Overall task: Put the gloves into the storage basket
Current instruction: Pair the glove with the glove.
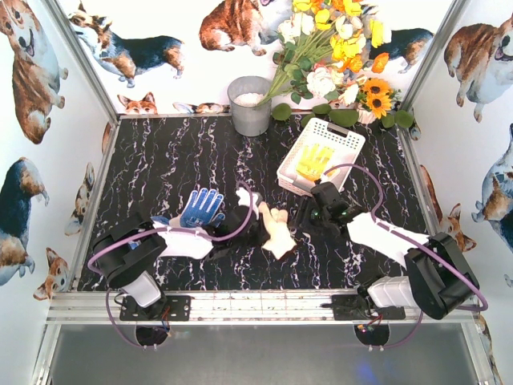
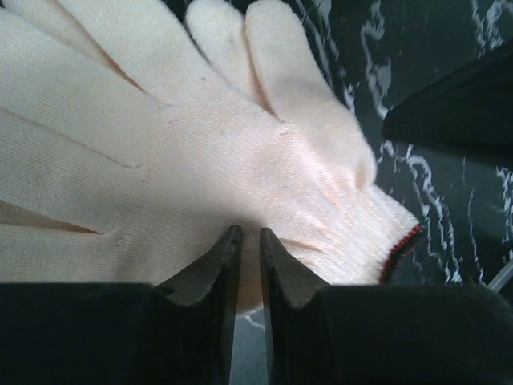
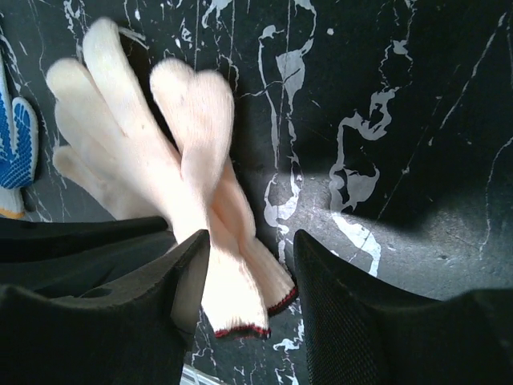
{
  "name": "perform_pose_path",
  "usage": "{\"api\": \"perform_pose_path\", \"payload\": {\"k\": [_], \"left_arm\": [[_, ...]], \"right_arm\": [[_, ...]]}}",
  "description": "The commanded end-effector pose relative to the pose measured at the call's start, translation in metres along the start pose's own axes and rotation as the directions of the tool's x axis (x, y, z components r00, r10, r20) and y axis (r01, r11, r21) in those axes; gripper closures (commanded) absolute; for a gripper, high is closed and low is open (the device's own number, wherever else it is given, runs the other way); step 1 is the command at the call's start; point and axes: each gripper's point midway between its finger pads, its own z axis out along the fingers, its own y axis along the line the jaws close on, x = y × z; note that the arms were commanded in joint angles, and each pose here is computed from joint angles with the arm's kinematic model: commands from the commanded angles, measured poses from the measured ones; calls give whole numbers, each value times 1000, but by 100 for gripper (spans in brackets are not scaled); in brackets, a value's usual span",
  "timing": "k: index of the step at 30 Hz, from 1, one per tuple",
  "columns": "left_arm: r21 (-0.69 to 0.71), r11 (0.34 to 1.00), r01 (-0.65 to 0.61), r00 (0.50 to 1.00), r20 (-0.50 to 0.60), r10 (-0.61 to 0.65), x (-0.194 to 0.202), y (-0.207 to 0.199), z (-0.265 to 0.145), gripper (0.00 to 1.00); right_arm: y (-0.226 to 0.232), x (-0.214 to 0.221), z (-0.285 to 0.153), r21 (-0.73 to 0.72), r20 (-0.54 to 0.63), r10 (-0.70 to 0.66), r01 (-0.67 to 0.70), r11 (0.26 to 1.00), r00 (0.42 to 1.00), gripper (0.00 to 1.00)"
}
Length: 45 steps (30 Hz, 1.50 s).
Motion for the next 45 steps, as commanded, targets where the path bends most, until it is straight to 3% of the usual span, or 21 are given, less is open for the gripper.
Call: {"api": "perform_pose_path", "payload": {"k": [1,10,16,26,37,42,45], "left_arm": [[29,998,-54,995,-82,57,40,11,-12,89],[272,945,-180,955,-183,234,104,5,-72,87],[271,923,-274,922,-201,332,110,14,-96,82],[190,958,-214,976,8,217,48,-5,-111,71],[298,942,-152,986,-16,164,62,-34,-116,69],[357,924,-137,987,-34,159,77,-49,-118,71],[385,917,-107,989,-52,137,89,-53,-116,71]], "right_arm": [[19,-15,-7,-80,58,2,3,997,998,51],[17,26,-19,-162,-73,-22,10,987,997,50],[10,60,-25,-149,-172,-107,82,986,979,51],[22,84,-19,-170,-226,-147,109,979,963,53],[37,96,9,-173,-280,-105,57,983,954,58],[34,93,13,-151,-268,-96,57,987,959,71],[37,88,10,-151,-248,-100,63,987,964,88]]}}
